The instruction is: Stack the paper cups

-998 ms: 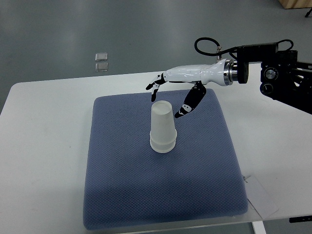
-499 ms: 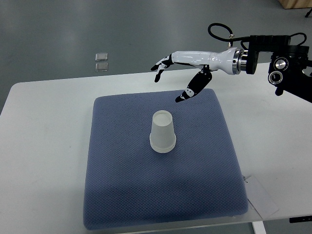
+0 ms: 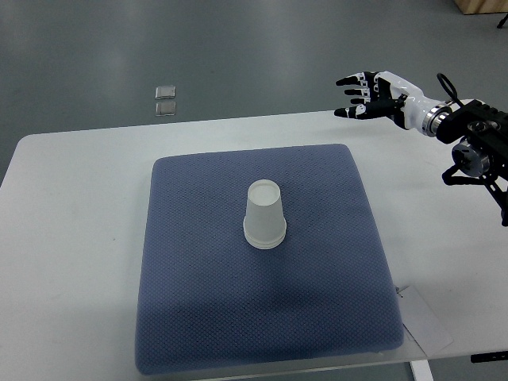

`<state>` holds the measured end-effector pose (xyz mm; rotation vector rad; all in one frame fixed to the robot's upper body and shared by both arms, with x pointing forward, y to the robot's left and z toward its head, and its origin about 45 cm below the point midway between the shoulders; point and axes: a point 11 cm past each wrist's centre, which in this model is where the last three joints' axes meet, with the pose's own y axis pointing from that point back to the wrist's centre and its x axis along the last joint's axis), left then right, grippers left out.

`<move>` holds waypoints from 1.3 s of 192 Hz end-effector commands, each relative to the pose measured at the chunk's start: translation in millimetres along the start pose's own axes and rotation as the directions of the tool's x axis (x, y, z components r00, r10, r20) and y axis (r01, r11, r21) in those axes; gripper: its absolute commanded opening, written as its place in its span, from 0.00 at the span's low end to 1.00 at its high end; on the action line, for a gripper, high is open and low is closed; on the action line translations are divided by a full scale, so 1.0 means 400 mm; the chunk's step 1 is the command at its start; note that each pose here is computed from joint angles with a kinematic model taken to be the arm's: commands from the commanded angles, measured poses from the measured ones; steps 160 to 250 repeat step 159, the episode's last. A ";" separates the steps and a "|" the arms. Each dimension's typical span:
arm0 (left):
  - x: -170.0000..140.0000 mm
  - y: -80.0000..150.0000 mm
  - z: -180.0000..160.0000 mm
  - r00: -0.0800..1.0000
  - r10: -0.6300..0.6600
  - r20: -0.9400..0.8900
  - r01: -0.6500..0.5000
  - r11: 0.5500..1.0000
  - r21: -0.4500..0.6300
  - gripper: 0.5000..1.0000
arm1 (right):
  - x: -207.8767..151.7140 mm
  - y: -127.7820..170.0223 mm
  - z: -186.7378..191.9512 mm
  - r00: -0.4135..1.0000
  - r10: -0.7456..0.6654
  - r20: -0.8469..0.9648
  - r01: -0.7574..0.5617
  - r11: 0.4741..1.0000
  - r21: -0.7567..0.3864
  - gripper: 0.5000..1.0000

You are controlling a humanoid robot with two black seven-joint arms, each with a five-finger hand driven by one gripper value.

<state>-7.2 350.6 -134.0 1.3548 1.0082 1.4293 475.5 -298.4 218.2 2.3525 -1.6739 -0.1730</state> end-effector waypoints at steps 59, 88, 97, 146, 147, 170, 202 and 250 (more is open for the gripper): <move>0.000 0.000 -0.001 1.000 0.000 0.000 0.000 1.000 0.000 1.00 | -0.039 -0.014 0.091 0.963 0.047 0.266 -0.041 0.999 -0.026 0.87; 0.000 0.000 -0.001 1.000 0.000 0.000 0.000 1.000 0.000 1.00 | -0.072 -0.026 0.101 0.944 0.043 0.329 -0.041 0.999 -0.012 0.87; 0.000 0.000 -0.001 1.000 0.000 0.000 0.000 1.000 0.000 1.00 | -0.065 -0.025 0.101 0.940 0.059 0.337 -0.058 0.998 -0.013 0.87; 0.000 0.000 -0.001 1.000 0.000 0.000 0.000 1.000 0.000 1.00 | -0.086 -0.036 0.114 0.924 0.113 0.365 -0.109 0.994 -0.031 0.87; 0.000 0.000 -0.001 1.000 0.001 0.001 -0.001 1.000 0.000 1.00 | -0.085 -0.036 0.116 0.924 0.115 0.365 -0.111 0.993 -0.031 0.87; 0.000 0.000 -0.001 1.000 0.000 0.001 0.000 1.000 0.000 1.00 | -0.085 -0.035 0.117 0.923 0.120 0.366 -0.117 0.993 -0.031 0.87; 0.000 0.000 -0.001 1.000 0.000 0.001 0.000 1.000 0.000 1.00 | -0.085 -0.035 0.117 0.923 0.120 0.366 -0.117 0.993 -0.031 0.87; 0.000 0.000 -0.001 1.000 0.000 0.001 0.000 1.000 0.000 1.00 | -0.085 -0.035 0.117 0.923 0.120 0.366 -0.117 0.993 -0.031 0.87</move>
